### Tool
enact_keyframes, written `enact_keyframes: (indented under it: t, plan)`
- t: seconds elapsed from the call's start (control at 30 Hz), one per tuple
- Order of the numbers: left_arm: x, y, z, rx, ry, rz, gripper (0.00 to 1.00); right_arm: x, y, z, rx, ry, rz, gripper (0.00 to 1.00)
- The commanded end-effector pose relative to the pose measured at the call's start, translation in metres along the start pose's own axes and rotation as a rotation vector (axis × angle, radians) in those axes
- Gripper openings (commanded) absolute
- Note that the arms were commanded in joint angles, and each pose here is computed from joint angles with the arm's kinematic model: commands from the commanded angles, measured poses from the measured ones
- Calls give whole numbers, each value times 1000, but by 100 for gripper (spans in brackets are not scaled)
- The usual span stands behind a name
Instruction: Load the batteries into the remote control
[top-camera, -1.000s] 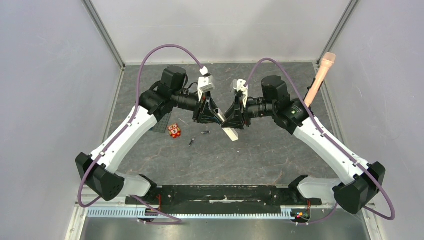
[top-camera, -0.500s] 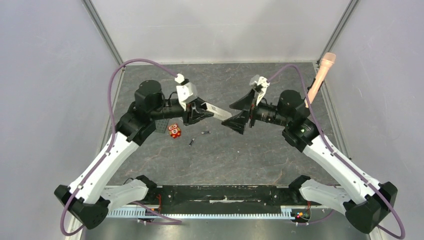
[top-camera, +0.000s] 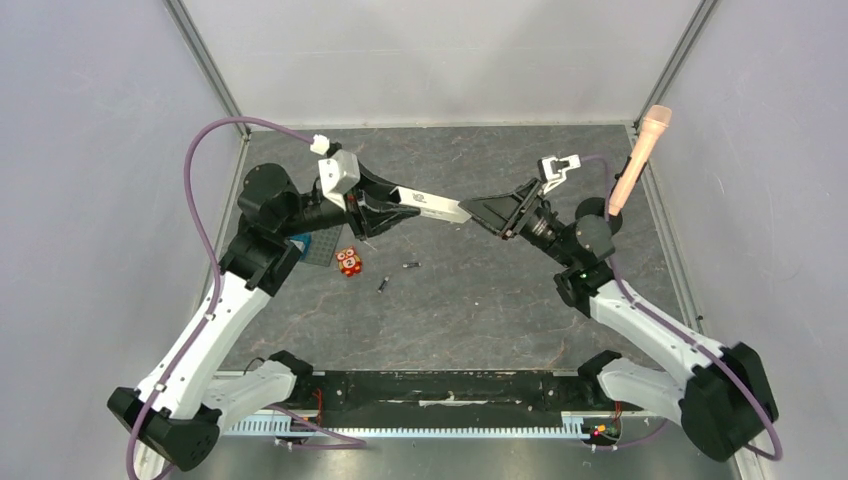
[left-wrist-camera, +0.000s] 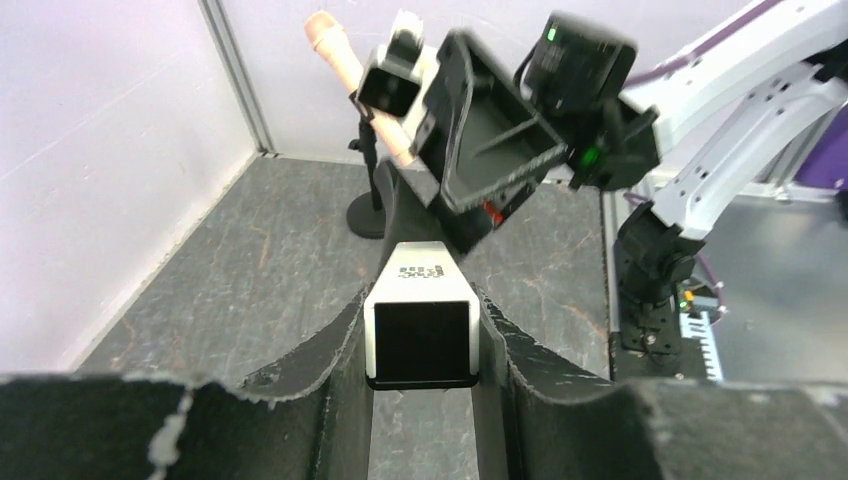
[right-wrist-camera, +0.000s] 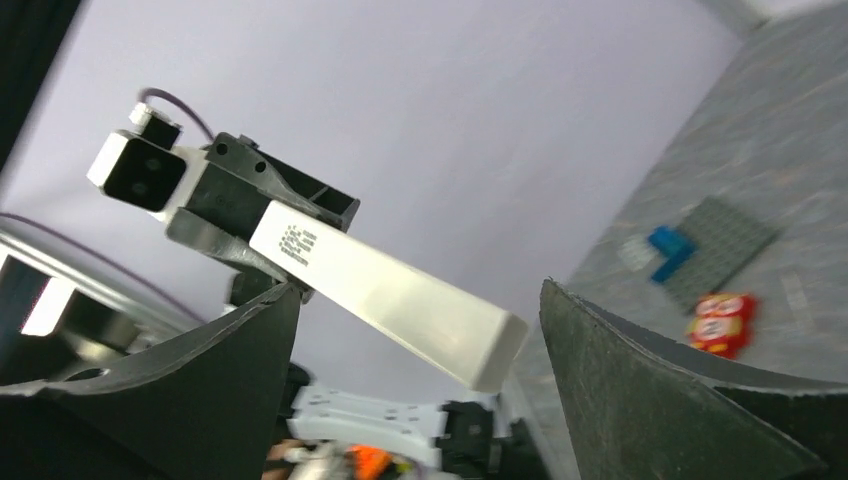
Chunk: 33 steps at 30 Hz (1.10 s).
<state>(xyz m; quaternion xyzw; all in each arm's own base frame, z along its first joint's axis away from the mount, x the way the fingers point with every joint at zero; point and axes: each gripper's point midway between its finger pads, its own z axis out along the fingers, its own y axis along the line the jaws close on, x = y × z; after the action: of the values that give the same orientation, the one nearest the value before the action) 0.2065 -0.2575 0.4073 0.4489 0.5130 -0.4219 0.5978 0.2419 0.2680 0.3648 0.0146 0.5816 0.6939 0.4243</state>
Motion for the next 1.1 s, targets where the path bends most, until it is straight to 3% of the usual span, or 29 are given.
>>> enact_keyframes:
  t: [0.0,0.27,0.47,0.73,1.07]
  plan:
    - [-37,-6,-1,96,-99,-42,2,3,43,-12,-221,23,208,91]
    - [-33,-3,2,147,-84,-119,2,-1,49,-6,-243,31,208,83]
    - [-39,-9,0,178,-107,-126,2,-4,58,-5,-337,46,317,68]
    - [-42,-13,0,204,-121,-135,2,-7,71,0,-400,72,326,47]
    - [-45,9,6,93,-154,-142,2,4,85,-12,-506,155,308,40]
